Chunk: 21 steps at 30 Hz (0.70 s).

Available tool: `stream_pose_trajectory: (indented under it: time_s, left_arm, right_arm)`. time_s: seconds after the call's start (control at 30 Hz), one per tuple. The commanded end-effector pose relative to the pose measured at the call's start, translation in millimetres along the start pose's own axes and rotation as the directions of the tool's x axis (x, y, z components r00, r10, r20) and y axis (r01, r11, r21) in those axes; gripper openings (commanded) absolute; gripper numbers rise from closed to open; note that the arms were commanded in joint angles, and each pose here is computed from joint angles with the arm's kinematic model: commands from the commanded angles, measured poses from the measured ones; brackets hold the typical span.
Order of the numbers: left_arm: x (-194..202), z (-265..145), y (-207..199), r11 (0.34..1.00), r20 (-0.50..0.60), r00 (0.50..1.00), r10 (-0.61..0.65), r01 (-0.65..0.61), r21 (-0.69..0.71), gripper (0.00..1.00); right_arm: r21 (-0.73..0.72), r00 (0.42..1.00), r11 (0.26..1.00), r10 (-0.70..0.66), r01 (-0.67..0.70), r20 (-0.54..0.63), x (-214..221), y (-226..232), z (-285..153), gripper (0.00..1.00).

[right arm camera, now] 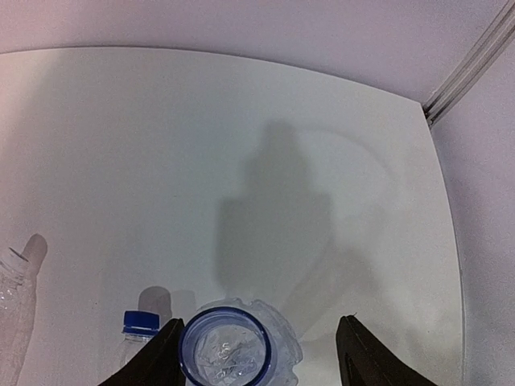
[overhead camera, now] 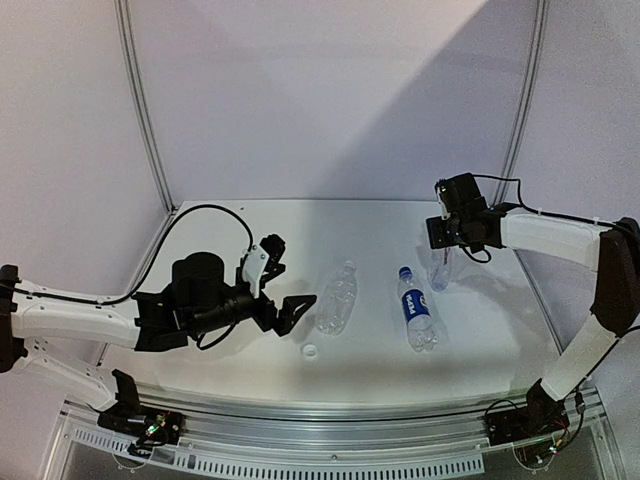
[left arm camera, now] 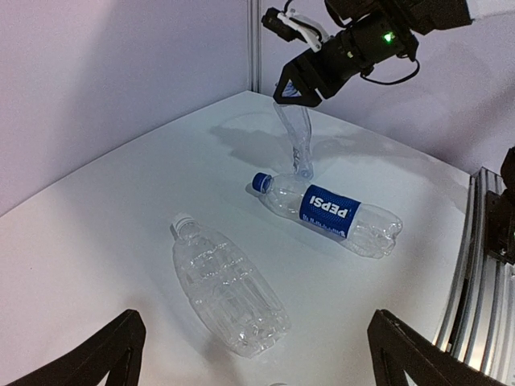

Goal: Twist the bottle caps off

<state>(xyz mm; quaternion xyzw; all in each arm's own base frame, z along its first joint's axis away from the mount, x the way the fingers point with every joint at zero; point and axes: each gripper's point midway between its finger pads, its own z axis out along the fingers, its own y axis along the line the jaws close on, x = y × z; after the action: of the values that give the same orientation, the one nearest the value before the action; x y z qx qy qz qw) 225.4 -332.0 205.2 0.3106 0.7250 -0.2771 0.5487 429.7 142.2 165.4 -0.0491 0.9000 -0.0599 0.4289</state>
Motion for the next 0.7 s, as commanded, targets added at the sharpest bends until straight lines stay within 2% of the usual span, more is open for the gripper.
stream_pose_trajectory:
  time_s: [0.0, 0.37, 0.53, 0.67]
  left_arm:
    - [-9, -1, -3, 1.0, 0.017, 1.0, -0.005, 0.005, 0.011, 0.99]
    - [-8, -1, -4, 1.0, 0.015, 1.0, -0.003, 0.003, 0.013, 0.99]
    - [-8, 0, -4, 1.0, 0.014, 1.0, -0.003, 0.003, 0.013, 0.99]
    - [-8, -1, -3, 1.0, 0.015, 1.0, -0.002, 0.002, 0.011, 0.99]
  right_arm:
    - [-0.03, 1.0, 0.999, 0.022, -0.021, 0.019, -8, 1, -7, 0.65]
    - [-0.055, 0.999, 0.998, 0.02, -0.018, 0.026, -8, 6, -6, 0.64]
    - [-0.069, 1.0, 0.998, -0.01, 0.009, -0.014, 1, 15, 9, 0.51]
    - [-0.07, 0.999, 0.997, -0.022, 0.02, -0.028, 5, 18, 17, 0.45]
